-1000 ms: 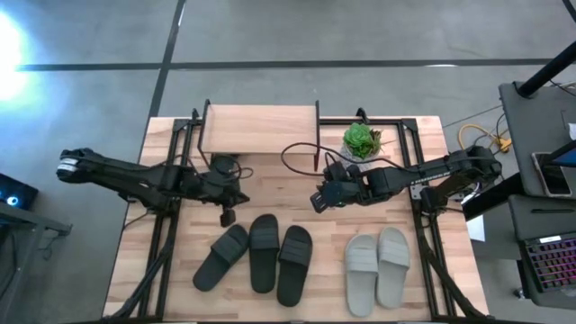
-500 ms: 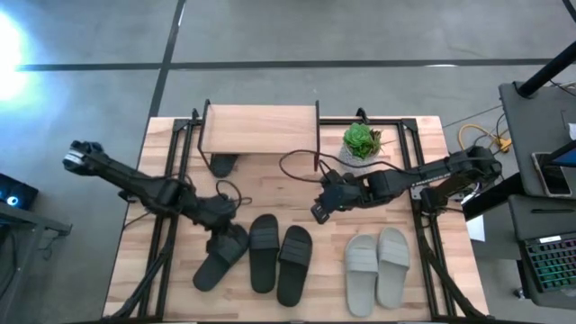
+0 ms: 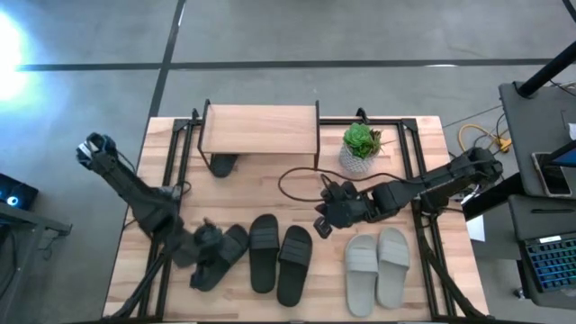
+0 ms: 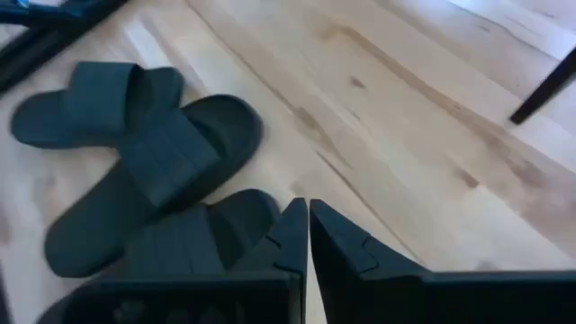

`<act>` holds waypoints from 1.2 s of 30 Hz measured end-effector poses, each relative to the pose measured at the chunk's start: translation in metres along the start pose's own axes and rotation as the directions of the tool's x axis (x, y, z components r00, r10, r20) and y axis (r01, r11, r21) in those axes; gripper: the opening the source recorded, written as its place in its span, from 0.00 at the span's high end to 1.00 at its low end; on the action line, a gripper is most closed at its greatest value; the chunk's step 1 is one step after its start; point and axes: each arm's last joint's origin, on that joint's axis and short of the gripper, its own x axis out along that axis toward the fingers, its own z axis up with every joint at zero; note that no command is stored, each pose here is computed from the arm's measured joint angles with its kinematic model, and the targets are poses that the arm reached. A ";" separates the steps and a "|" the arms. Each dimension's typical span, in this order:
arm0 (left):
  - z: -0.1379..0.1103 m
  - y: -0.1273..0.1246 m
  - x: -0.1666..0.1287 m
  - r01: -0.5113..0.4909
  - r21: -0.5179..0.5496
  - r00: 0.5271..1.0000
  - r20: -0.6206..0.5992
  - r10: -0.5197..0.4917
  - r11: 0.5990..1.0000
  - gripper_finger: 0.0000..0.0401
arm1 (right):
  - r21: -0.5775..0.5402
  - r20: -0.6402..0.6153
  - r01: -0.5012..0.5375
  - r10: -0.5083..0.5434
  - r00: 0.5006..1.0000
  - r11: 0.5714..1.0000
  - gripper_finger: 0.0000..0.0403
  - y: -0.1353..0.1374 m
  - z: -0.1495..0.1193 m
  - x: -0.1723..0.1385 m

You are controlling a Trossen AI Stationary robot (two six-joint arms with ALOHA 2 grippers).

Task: Pick and place slides into the shelf
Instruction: Put the black slide under the shelf

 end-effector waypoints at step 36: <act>-0.044 0.052 0.065 -0.403 0.190 0.910 -0.019 0.414 0.895 1.00 | 0.218 0.177 -0.036 -0.003 0.984 0.975 0.98 0.022 -0.019 -0.016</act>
